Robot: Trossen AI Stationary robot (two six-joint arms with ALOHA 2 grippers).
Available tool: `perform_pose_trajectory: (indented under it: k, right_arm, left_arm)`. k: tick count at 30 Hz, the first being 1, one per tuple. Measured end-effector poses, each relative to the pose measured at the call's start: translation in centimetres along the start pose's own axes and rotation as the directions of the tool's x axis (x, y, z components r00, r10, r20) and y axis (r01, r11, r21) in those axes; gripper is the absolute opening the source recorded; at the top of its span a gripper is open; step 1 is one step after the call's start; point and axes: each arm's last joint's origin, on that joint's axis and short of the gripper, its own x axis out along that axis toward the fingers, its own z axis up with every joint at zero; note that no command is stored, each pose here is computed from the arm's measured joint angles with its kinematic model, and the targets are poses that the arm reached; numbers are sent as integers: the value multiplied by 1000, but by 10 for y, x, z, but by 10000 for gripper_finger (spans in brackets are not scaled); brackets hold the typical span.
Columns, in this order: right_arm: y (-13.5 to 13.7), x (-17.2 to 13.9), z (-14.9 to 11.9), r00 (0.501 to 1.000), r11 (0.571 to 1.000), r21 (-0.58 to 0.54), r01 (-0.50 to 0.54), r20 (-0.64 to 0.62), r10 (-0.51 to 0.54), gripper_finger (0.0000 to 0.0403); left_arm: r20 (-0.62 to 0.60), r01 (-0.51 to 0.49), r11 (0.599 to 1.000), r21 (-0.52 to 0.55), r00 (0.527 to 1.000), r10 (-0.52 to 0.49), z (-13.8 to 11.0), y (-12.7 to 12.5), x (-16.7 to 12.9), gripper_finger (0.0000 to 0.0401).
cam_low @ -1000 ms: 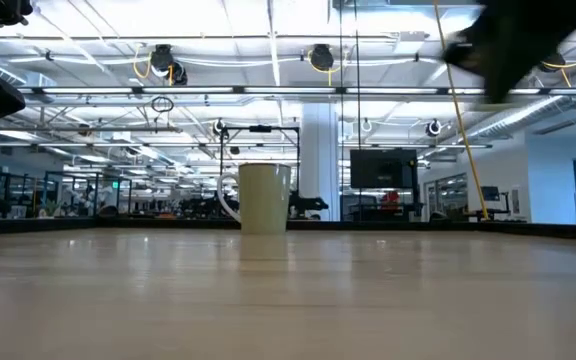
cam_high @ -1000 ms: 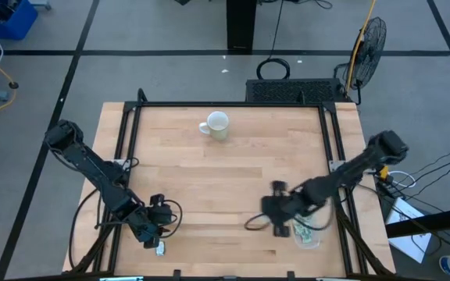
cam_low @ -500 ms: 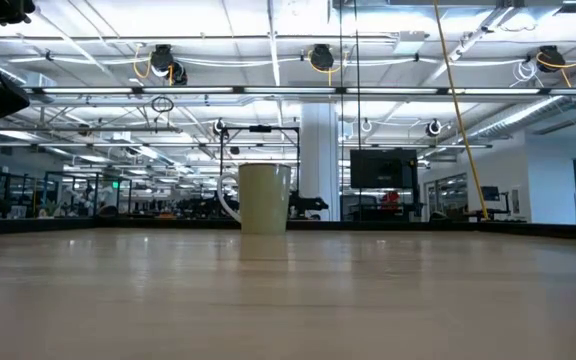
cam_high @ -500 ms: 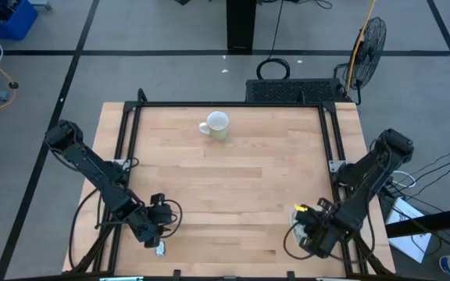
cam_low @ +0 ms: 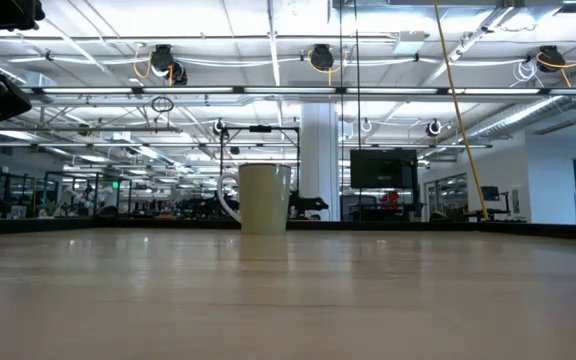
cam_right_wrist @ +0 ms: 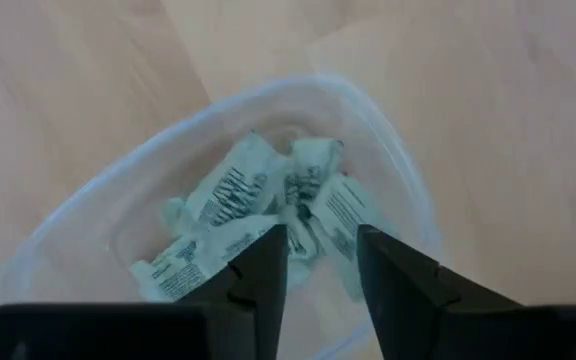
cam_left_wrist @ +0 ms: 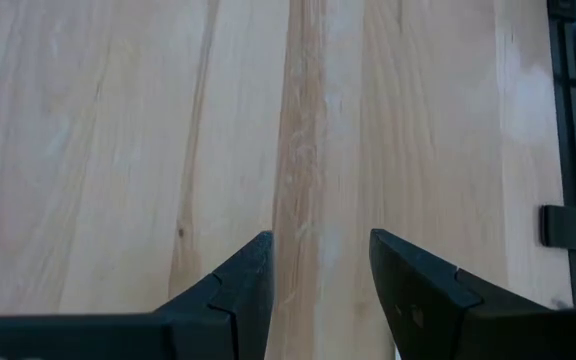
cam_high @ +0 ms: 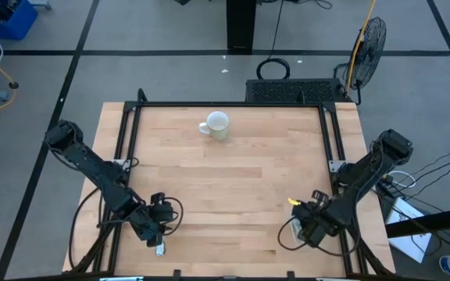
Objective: Pick and place Stevia / Truvia into bins
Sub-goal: Put the stevia packet into the transparent bin
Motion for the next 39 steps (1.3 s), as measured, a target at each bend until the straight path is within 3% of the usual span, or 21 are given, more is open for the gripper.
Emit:
perform_pose_trajectory:
  k: [8, 14, 19, 22, 28, 39]
  right_arm:
    - [6, -6, 30, 977, 979, -71, -189, 86, 194, 123]
    - [13, -21, 63, 869, 921, -217, -324, 316, 381, 121]
    - [18, -33, 86, 737, 902, -364, -233, 539, 408, 121]
    - [17, -37, 94, 693, 888, -438, -141, 597, 405, 121]
    - [12, -38, 107, 662, 886, -461, -49, 649, 374, 121]
    - [-1, -19, 112, 683, 897, -442, -16, 650, 332, 121]
  left_arm:
    - [-2, 2, 1000, -25, 1000, -2, 0, 0, 0, 170]
    - [-70, 43, 989, -139, 996, -53, -3, -2, 0, 170]
    - [-89, 45, 971, -236, 994, -68, -11, -8, 0, 170]
    - [-136, 47, 968, -245, 987, -82, -22, -16, 4, 170]
    - [-232, 78, 954, -288, 961, -148, -45, -37, 21, 170]
    - [-283, -26, 982, -185, 959, -28, -62, -37, 44, 170]
